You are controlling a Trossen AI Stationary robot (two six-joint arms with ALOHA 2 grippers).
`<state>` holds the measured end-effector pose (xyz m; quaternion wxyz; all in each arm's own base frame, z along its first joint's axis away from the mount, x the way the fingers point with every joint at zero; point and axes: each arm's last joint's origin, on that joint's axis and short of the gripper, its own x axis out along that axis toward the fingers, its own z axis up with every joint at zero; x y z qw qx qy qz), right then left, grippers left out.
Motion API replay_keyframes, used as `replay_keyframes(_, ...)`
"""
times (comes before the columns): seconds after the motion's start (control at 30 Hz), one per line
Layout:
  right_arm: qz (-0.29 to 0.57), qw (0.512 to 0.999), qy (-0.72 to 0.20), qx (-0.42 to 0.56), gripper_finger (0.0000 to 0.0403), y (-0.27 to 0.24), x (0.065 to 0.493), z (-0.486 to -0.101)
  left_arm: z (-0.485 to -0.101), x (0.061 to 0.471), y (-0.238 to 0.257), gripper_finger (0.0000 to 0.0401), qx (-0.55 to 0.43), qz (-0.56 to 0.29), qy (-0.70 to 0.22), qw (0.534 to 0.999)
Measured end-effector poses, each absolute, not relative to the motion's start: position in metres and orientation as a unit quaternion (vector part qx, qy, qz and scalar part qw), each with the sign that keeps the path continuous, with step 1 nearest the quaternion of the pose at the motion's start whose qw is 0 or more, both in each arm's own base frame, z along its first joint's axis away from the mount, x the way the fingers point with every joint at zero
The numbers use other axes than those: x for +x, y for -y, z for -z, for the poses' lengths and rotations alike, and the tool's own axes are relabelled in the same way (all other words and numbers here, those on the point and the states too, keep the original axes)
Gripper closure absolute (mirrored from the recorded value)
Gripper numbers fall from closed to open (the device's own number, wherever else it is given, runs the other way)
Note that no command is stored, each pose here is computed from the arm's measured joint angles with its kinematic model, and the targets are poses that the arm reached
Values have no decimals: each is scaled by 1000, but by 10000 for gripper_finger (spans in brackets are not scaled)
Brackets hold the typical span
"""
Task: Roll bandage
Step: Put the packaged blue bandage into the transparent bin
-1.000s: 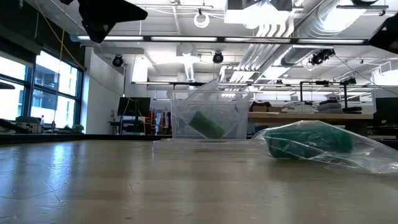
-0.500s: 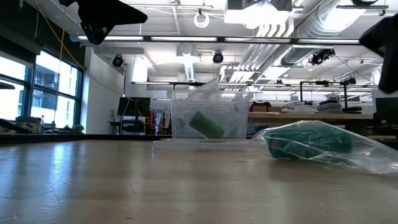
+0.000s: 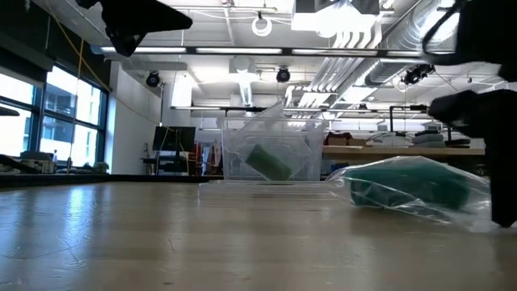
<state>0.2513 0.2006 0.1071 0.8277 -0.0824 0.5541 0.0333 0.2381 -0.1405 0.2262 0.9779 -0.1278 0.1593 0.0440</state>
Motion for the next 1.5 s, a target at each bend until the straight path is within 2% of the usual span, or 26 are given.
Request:
replay_keyframes(0.1,-11,836,-545,-55,362,-188,264,-110,-234,242,137,211,-148,-84,-110,979)
replay_keyframes(0.17,12,844,-533,-60,389,-177,270,-122,-242,245,134,211,-144,-99,-70,982)
replay_keyframes(0.27,24,864,-497,-72,395,-161,278,-159,-250,248,130,211,-96,-107,-42,989)
replay_keyframes(0.37,37,907,-412,-80,400,-145,287,-231,-253,248,125,211,-64,-133,-35,988)
replay_keyframes(0.47,76,920,-356,-142,402,-113,287,-295,-254,246,119,211,-35,-182,-42,982)
replay_keyframes(0.57,143,928,-286,-191,403,-59,284,-363,-254,242,113,211,-10,-248,-47,968)
replay_keyframes(0.63,166,927,-270,-202,403,-18,283,-390,-254,241,111,211,4,-278,-47,959)
replay_keyframes(0.73,157,926,-262,-223,403,36,286,-409,-254,242,108,211,28,-296,-52,953)
replay_keyframes(0.87,143,935,-230,-231,403,98,289,-417,-253,244,103,211,45,-302,-62,950)
replay_keyframes(0.97,48,953,-227,-195,403,120,296,-400,-243,244,97,211,43,-288,-100,951)
replay_keyframes(1.03,-30,953,-245,-178,403,117,306,-378,-235,240,93,211,20,-249,-145,957)
replay_keyframes(1.13,-105,938,-291,-158,403,95,322,-342,-227,231,90,211,-24,-150,-238,959)
replay_keyframes(1.23,-163,917,-331,-150,402,60,334,-301,-213,226,91,211,-25,-65,-335,940)
replay_keyframes(1.37,-244,897,-336,-149,390,-4,346,-245,-195,228,95,211,-29,-37,-395,917)
replay_keyframes(1.5,-275,905,-289,-149,345,-64,356,-199,-178,240,100,211,-64,-47,-404,911)
